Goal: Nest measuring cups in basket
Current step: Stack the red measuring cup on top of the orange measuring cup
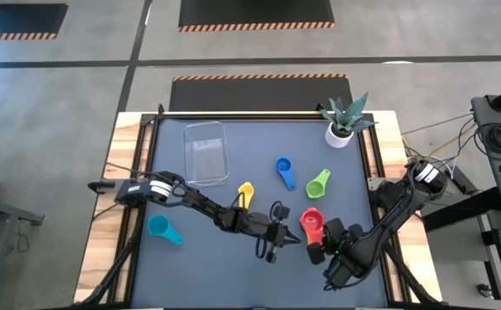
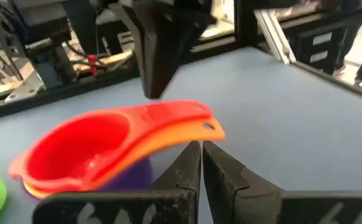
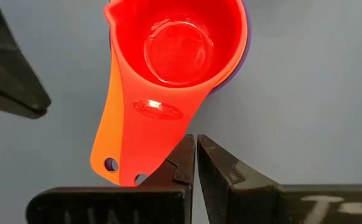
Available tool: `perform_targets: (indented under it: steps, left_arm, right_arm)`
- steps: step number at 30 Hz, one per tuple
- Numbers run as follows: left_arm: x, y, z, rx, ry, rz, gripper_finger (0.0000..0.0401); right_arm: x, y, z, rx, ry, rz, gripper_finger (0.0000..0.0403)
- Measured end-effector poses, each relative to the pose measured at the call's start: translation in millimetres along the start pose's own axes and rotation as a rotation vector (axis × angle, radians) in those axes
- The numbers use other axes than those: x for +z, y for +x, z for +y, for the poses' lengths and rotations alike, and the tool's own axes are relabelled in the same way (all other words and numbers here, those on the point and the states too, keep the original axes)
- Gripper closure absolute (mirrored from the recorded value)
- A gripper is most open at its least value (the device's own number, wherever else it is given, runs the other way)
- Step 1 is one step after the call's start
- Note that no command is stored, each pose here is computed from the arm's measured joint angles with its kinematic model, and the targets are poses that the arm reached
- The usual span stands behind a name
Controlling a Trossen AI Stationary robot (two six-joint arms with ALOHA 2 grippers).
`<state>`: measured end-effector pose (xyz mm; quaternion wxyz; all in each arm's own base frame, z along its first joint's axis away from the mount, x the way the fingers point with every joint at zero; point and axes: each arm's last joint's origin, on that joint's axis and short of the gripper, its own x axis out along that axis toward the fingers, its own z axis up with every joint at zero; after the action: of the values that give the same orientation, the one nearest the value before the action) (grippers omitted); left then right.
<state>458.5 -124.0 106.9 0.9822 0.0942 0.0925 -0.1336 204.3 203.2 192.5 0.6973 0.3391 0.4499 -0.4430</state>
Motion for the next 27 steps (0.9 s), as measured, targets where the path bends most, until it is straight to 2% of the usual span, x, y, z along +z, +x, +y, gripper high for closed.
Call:
perform_targets:
  steps: [11, 17, 27]
  left_arm:
    - [-13, 12, 3, -0.021, -0.028, 0.015, 0.0401]
    - [-9, 15, 4, -0.019, -0.023, 0.010, 0.0401]
    - [-13, 16, 8, -0.010, -0.002, 0.016, 0.0401]
  right_arm:
    - [-1, 2, 1, -0.002, 0.013, 0.000, 0.0394]
    - [0, 2, 4, 0.036, 0.029, -0.021, 0.0394]
    - [0, 2, 4, 0.025, 0.046, 0.010, 0.0394]
